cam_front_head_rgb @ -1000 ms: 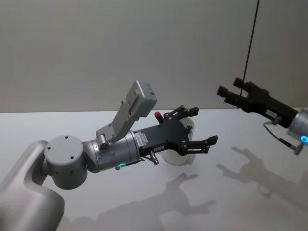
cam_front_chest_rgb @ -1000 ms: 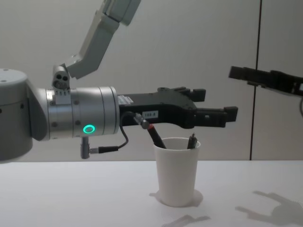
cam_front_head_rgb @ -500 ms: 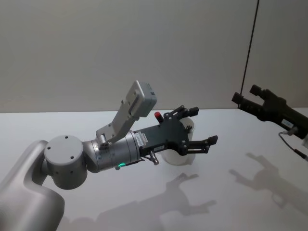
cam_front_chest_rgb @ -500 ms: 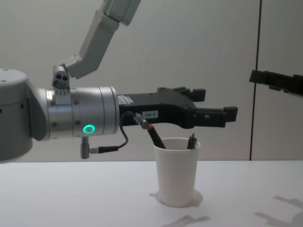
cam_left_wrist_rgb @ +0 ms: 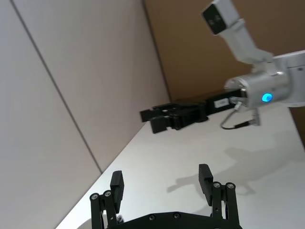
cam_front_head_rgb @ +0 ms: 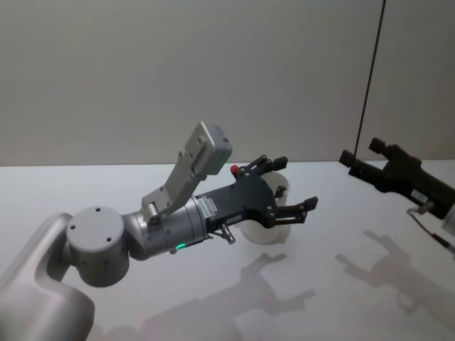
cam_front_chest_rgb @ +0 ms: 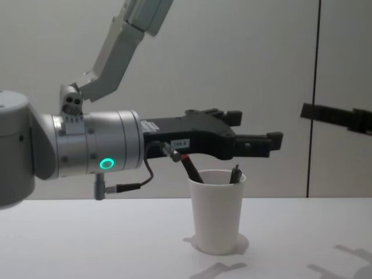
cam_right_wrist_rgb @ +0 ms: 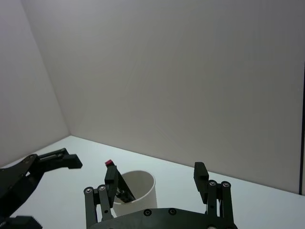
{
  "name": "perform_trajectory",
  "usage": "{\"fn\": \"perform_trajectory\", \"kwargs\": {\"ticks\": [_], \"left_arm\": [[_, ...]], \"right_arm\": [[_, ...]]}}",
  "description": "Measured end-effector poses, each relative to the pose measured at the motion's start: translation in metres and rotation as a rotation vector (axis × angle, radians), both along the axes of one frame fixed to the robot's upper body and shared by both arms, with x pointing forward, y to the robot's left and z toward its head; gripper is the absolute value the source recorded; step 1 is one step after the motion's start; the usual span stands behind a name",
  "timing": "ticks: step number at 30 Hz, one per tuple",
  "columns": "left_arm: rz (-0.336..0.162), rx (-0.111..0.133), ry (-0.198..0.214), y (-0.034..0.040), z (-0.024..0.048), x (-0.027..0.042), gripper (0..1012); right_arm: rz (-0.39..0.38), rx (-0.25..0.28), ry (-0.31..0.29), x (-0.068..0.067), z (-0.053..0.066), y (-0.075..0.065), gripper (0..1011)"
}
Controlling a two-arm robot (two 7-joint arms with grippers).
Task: Place the pen into the pen holder.
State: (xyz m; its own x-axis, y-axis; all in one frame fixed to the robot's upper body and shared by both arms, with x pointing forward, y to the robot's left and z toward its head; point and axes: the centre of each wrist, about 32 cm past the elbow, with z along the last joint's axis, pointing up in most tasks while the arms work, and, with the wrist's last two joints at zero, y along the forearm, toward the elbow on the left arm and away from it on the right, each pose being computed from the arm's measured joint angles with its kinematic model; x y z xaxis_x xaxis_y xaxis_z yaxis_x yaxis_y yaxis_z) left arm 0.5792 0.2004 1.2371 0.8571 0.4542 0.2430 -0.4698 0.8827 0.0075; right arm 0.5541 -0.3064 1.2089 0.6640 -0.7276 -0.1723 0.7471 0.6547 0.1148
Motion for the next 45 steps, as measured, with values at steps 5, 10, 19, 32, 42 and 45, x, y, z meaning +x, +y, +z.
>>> {"fn": "perform_trajectory", "kwargs": {"ticks": [5, 10, 19, 32, 42, 45], "left_arm": [[0.059, -0.005, -0.005, 0.0006, -0.0036, -0.0072, 1004], [0.109, -0.010, -0.010, 0.0009, -0.0066, -0.0133, 1004], [0.207, -0.018, -0.020, 0.0013, -0.0121, -0.0258, 1004], [0.340, -0.032, -0.034, 0.0007, -0.0195, -0.0442, 1004], [0.441, -0.043, -0.047, 0.0000, -0.0243, -0.0588, 1004], [0.473, -0.047, -0.050, -0.0004, -0.0260, -0.0636, 1004]], "right_arm": [[-0.046, -0.035, 0.002, -0.013, -0.006, 0.010, 1001], [-0.086, -0.066, 0.000, -0.025, -0.010, 0.019, 1001], [-0.172, -0.120, -0.009, -0.049, -0.016, 0.036, 1002], [-0.308, -0.185, -0.039, -0.088, -0.020, 0.058, 1002], [-0.382, -0.211, -0.060, -0.107, -0.020, 0.068, 1001], [-0.392, -0.214, -0.062, -0.110, -0.020, 0.069, 1001]]}}
